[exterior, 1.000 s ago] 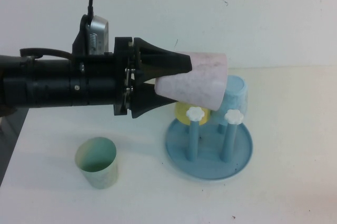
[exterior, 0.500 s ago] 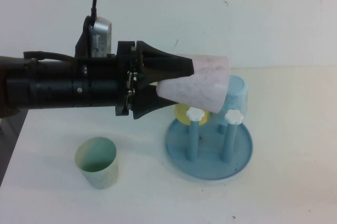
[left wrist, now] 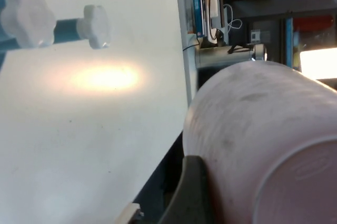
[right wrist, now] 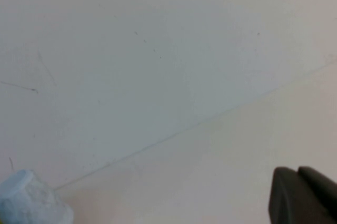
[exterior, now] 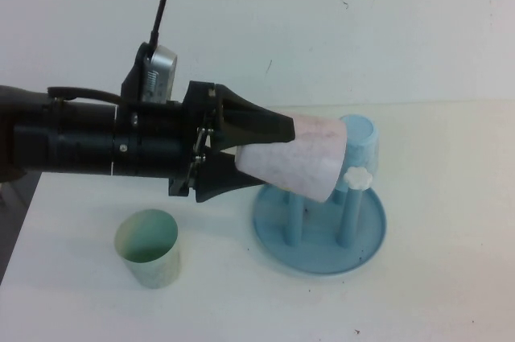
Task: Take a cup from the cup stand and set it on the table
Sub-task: Hand over the cup
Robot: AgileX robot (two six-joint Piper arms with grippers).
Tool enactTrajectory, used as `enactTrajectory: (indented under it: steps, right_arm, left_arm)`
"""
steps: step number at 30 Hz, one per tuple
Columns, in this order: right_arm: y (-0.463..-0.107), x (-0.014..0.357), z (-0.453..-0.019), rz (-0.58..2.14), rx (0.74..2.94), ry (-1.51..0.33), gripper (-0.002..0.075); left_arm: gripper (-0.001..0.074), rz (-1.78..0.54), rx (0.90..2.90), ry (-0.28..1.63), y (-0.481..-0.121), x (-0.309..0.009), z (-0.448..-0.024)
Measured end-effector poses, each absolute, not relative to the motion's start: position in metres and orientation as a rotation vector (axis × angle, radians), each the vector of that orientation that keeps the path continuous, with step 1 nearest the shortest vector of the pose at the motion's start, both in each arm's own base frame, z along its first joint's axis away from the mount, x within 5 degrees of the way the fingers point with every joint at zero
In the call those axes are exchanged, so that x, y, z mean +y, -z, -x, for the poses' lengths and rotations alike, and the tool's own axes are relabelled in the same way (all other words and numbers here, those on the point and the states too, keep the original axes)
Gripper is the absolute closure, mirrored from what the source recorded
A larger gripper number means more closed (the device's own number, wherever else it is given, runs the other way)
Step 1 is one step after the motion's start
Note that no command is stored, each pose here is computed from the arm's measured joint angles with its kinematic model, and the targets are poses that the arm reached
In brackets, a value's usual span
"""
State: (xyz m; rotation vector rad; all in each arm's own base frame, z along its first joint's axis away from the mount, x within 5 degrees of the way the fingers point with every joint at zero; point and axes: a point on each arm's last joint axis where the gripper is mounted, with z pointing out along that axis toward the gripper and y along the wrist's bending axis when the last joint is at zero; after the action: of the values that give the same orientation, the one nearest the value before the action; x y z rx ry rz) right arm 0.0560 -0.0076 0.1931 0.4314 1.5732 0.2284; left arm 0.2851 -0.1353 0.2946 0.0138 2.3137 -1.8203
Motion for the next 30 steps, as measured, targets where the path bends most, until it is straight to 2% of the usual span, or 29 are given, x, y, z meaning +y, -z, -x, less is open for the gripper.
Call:
enactTrajectory:
  steps: [6, 9, 13, 17, 21, 26, 30]
  right_arm:
    - [-0.195, -0.003, -0.061, -0.347, 1.593, -0.255, 0.0729]
    - [-0.196, 0.002, -0.07, -0.268, 1.688, -0.288, 0.0729]
    - [-0.217, 0.02, -0.094, -0.038, 1.763, -0.335, 0.0728]
    - [-0.239, 0.054, -0.123, 0.284, 1.681, -0.464, 0.0704]
    - [-0.246, 0.085, -0.156, 0.456, 1.615, -0.611, 0.0564]
    - [-0.229, 0.119, -0.203, 0.522, 1.581, -0.897, 0.0295]
    - [-0.205, 0.14, -0.234, 0.559, 1.672, -1.071, 0.0232]
  left_arm:
    - [0.0171, 0.235, 2.296, 1.962, -0.299, -0.136, -0.289]
    - [0.0171, 0.29, 2.269, 2.038, -0.294, -0.138, -0.295]
    - [0.0171, 0.354, 2.302, 2.048, -0.273, -0.14, -0.307]
    - [0.0171, 0.397, 2.332, 2.043, -0.258, -0.141, -0.313]
    - [0.0171, 0.4, 2.335, 2.04, -0.255, -0.141, -0.314]
    - [0.0171, 0.379, 2.328, 2.034, -0.256, -0.141, -0.314]
    - [0.0171, 0.378, 2.324, 2.034, -0.256, -0.141, -0.314]
